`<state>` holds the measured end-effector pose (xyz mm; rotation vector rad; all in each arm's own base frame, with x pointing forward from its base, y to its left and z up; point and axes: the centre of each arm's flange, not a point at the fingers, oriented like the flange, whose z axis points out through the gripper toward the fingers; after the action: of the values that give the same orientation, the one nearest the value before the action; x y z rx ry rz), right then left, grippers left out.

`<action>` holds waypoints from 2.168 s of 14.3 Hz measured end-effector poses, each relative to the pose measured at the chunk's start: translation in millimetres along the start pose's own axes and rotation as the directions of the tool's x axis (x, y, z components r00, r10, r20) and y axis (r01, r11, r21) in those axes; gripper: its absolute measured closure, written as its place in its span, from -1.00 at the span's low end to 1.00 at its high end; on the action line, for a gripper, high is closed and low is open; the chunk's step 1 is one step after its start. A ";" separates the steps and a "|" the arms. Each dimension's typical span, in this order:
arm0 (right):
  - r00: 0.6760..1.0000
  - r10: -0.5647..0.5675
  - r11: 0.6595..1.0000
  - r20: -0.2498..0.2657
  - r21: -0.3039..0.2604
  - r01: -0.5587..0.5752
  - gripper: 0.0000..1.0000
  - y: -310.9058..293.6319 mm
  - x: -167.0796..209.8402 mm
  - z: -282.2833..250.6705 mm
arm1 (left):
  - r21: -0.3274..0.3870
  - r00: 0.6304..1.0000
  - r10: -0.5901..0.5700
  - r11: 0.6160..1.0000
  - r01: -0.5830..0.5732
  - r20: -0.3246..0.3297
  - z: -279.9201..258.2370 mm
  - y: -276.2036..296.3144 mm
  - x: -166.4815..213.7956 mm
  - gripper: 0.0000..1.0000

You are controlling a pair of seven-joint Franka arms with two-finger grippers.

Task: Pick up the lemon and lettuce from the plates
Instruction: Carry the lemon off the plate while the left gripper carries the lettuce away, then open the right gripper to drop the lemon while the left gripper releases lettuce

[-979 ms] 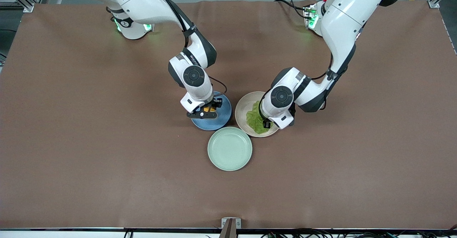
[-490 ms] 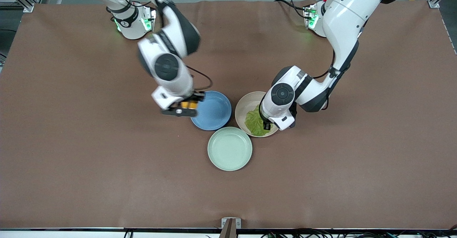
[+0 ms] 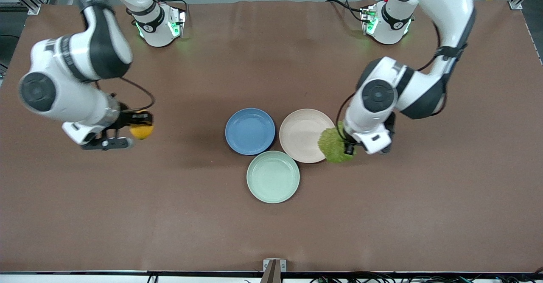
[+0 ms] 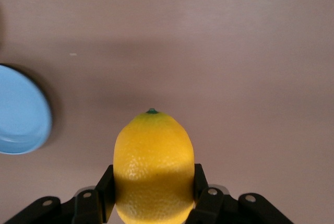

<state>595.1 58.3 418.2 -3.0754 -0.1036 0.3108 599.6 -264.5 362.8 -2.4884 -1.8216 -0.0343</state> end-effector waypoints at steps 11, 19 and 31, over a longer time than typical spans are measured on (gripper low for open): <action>0.995 -0.027 0.999 -0.095 -0.033 0.024 -0.21 129.3 -7.3 145.7 | -0.004 0.985 0.173 0.985 -0.173 -0.014 118.0 -52.9 195.4 0.91; 0.993 -0.024 0.999 -0.115 -0.041 0.019 -0.21 133.0 4.3 213.8 | -0.051 0.977 0.212 0.976 -0.213 -0.026 165.9 -65.6 207.3 0.39; 0.997 0.029 0.999 -0.070 -0.019 -0.030 -1.00 125.1 -12.0 94.1 | 0.047 0.810 0.563 0.825 -0.564 -0.167 -26.9 -32.8 173.8 -1.00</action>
<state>572.1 -63.3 321.6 -3.1066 -0.0591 0.2048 621.4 -90.8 399.8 -2.8150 -0.9580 -0.2203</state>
